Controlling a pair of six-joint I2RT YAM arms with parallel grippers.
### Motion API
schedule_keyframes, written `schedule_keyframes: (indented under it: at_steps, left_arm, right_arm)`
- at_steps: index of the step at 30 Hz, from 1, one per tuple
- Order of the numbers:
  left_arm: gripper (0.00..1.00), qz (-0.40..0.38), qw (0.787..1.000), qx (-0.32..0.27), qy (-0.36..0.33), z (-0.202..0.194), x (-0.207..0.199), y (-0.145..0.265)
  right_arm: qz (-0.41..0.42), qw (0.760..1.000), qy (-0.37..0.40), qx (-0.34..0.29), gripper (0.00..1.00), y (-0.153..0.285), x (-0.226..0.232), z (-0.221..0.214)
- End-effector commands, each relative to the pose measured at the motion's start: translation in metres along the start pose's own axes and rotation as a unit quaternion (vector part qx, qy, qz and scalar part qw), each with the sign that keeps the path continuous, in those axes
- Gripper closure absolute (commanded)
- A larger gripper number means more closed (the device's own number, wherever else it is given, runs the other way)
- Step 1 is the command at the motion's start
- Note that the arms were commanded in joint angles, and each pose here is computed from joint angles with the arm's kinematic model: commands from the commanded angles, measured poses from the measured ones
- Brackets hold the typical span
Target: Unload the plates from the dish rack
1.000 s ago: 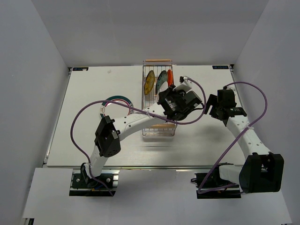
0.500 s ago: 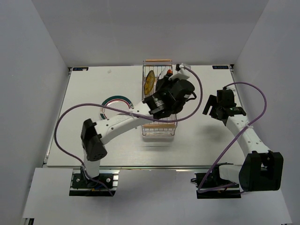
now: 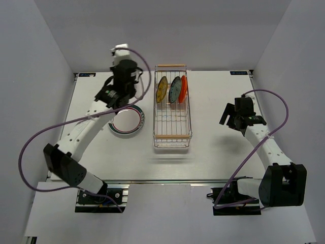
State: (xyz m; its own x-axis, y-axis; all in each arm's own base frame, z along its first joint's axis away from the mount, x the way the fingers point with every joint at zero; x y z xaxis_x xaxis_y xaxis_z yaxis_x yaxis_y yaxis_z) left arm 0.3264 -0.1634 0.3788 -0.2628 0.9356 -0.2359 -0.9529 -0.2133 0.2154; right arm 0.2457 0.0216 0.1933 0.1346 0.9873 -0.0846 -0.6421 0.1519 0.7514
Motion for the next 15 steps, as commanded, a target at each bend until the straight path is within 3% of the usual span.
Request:
schedule_keyframes:
  at_steps: [1, 7, 15]
  left_arm:
    - [1.0, -0.028, 0.992, -0.004, 0.12, 0.02, 0.035, 0.003]
    - [1.0, 0.043, 0.985, 0.063, 0.156, -0.047, 0.089, -0.028]
    - [1.0, 0.065, 0.97, 0.086, 0.22, -0.089, 0.132, -0.026]
  right_arm:
    - [0.003, 1.0, -0.011, -0.01, 0.11, -0.001, 0.001, 0.007]
    - [0.001, 1.0, -0.007, -0.001, 0.11, -0.003, 0.002, 0.006]
    - [-0.004, 1.0, -0.008, 0.007, 0.11, -0.005, 0.002, 0.005]
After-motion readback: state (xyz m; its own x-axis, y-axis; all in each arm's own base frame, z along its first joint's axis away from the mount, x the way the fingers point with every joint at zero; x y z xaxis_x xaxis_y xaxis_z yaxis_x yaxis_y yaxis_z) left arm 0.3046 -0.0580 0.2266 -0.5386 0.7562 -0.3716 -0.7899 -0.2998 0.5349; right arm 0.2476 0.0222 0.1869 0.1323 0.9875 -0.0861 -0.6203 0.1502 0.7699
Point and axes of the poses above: each gripper's point midway between its finger pads, its own y axis back along the fingers, its own x axis along the line the jaws close on, z = x × y, the point moved 10 cm from there along y, back along the fingers, and after that the axes turned 14 degrees about y, right-handed, at the moved point
